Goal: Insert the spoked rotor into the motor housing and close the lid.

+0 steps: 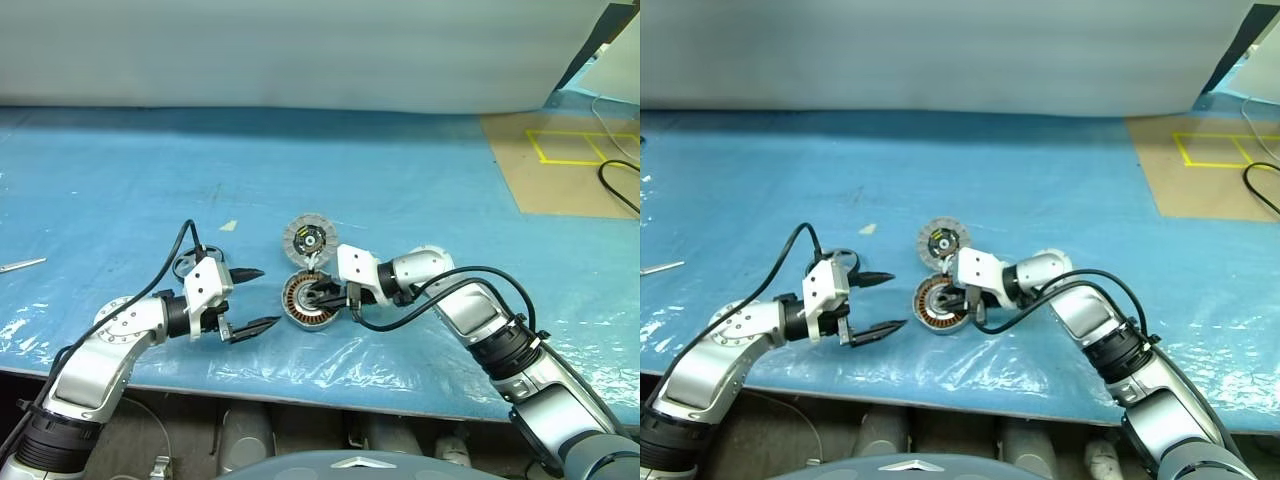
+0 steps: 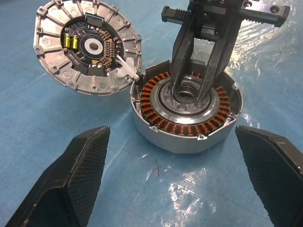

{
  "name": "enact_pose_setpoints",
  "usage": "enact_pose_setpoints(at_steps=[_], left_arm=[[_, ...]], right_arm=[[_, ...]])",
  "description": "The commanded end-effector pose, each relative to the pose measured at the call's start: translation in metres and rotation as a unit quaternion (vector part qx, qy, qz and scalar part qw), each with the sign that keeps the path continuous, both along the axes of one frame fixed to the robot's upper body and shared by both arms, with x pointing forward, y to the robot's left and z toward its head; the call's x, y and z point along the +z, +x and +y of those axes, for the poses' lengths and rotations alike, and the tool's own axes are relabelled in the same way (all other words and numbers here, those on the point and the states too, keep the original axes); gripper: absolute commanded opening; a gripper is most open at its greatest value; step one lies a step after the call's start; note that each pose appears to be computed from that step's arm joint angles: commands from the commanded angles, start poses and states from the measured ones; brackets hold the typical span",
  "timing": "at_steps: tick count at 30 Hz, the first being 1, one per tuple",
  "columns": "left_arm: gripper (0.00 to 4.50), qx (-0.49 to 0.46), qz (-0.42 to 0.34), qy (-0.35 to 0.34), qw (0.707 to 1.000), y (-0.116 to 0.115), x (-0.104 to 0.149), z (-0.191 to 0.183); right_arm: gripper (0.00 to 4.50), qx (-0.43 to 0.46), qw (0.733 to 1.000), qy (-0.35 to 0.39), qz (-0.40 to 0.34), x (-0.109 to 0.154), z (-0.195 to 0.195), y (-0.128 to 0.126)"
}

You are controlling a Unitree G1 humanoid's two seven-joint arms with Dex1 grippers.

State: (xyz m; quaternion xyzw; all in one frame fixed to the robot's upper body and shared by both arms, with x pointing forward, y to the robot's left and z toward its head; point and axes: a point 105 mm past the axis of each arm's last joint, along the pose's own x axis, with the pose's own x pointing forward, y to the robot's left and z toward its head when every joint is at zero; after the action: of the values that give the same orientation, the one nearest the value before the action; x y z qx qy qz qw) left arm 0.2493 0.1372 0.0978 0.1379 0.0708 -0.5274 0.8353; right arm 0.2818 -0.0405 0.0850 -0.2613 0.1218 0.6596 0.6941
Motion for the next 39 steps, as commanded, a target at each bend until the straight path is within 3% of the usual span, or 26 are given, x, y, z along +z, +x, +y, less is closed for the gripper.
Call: enact_pose_setpoints(at_steps=[1, 22, 39], left_arm=[[4.5, -0.005, -0.016, -0.001, 1.0, -0.001, 0.005, -0.002], [4.5, -0.005, -0.016, 0.002, 1.0, 0.001, 0.003, -0.002], [4.5, -0.005, -0.015, 0.005, 1.0, -0.001, 0.004, -0.003]], right_arm=[[0.63, -0.012, 1.0, 0.018, 0.001, 0.011, -0.002, 0.004], [0.63, 0.008, 0.999, 0.036, -0.02, 0.025, 0.004, 0.005], [0.63, 0.022, 1.0, 0.014, 0.001, 0.013, 0.004, 0.002]])
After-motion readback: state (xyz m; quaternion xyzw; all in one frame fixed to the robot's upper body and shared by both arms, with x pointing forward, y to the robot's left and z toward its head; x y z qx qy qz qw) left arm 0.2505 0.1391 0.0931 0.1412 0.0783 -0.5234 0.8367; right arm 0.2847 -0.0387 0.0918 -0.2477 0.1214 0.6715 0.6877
